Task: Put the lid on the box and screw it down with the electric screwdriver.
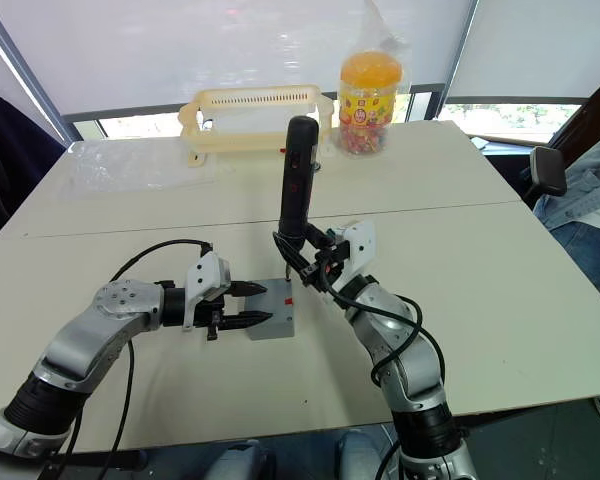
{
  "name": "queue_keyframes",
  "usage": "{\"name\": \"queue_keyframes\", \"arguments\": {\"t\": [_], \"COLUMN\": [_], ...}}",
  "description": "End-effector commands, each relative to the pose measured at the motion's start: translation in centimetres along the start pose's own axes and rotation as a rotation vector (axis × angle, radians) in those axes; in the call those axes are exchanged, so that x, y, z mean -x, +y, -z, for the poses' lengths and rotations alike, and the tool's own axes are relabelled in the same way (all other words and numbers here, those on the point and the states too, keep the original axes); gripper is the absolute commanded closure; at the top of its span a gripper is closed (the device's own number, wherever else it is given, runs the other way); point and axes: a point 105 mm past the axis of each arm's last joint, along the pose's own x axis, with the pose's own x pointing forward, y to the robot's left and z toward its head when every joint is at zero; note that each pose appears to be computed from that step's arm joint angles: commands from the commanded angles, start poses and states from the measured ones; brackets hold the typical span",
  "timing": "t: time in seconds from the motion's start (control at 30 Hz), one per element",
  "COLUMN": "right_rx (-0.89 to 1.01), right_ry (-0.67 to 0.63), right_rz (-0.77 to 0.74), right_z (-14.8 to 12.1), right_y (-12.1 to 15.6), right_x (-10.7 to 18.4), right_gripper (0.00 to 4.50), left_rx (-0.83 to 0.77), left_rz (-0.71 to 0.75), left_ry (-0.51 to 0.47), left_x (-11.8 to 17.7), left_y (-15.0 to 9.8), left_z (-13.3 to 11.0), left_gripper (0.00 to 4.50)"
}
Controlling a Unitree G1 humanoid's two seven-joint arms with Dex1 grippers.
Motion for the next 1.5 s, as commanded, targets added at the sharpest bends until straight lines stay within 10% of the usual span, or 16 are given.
{"name": "queue_keyframes", "arguments": {"t": [0.03, 1.5], "right_rx": [0.03, 0.188], "right_ry": [-0.101, 0.052], "right_rz": [-0.03, -0.054], "right_z": [-2.5, 1.8], "right_y": [0.9, 0.4], "right_x": [-0.2, 0.9], "right_gripper": [2.76, 2.76], "left_rx": [0.055, 0.055], "left_rz": [-0.013, -0.02], "left_ry": [0.093, 0.095], "left_x": [0.2, 0.3], "left_y": [0.0, 0.1], "left_z": [2.4, 2.5], "left_gripper": [2.07, 2.07]}}
